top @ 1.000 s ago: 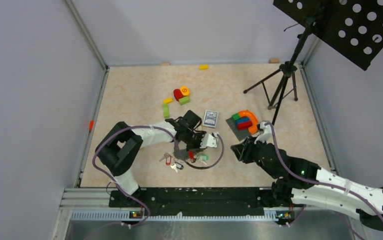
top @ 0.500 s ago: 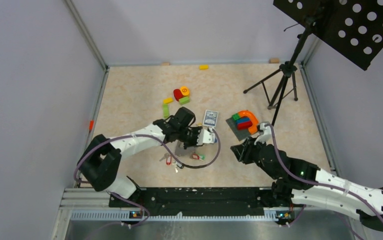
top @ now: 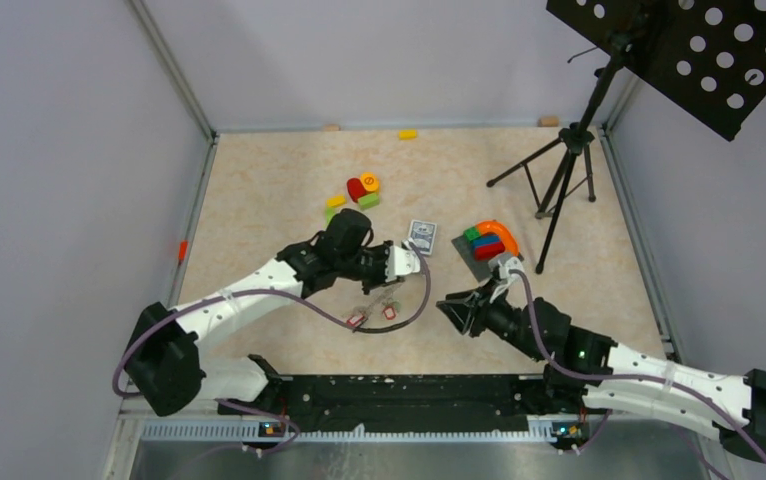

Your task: Remove the keys from the keyring

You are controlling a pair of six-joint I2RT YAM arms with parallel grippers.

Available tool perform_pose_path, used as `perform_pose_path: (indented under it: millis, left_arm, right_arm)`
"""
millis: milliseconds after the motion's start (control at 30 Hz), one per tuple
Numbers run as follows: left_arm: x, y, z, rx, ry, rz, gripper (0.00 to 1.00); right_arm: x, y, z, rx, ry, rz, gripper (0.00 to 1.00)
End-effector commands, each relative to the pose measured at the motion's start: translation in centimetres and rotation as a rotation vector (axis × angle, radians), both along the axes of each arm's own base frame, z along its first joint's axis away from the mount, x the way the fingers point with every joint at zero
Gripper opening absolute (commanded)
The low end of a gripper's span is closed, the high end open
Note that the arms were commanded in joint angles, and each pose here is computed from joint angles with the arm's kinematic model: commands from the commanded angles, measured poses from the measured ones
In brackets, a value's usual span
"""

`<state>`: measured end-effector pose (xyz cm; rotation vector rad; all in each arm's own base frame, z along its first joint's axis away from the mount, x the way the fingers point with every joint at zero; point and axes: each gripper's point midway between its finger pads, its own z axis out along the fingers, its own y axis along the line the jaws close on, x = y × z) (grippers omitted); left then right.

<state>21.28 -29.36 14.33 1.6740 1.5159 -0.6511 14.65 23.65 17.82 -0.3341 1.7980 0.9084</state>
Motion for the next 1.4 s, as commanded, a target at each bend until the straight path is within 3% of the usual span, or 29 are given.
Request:
perform_pose_path:
  millis: [0, 167, 400, 700, 933, 1367]
  left_arm:
    - [0.2, -0.8, 4.6, -0.129, -0.048, 0.029, 0.0]
    - [-0.6, -1.0, 7.1, -0.196, -0.018, 0.048, 0.0]
    - [-1.6, -0.8, 10.4, -0.296, -0.015, 0.061, 0.0]
    - [-3.2, -0.5, 13.3, -0.374, -0.011, 0.033, 0.0]
    - [-4.3, -0.2, 14.4, -0.406, -0.003, 0.006, 0.0]
    - [-5.2, -0.2, 15.1, -0.438, 0.02, -0.019, 0.0]
  right_arm:
    - [-1.4, 2.4, 4.9, 0.141, -0.262, 0.175, 0.33]
    - [-3.1, 4.1, 5.6, 0.169, -0.411, 0.313, 0.34]
    - [-3.5, 6.6, 4.5, 0.092, -0.454, 0.416, 0.38]
    - [-3.2, 7.7, 4.1, 0.094, -0.515, 0.427, 0.56]
    - [-2.7, 7.8, 4.3, 0.019, -0.601, 0.43, 0.57]
    - [-2.5, 9.0, 5.0, 0.044, -0.622, 0.437, 0.53]
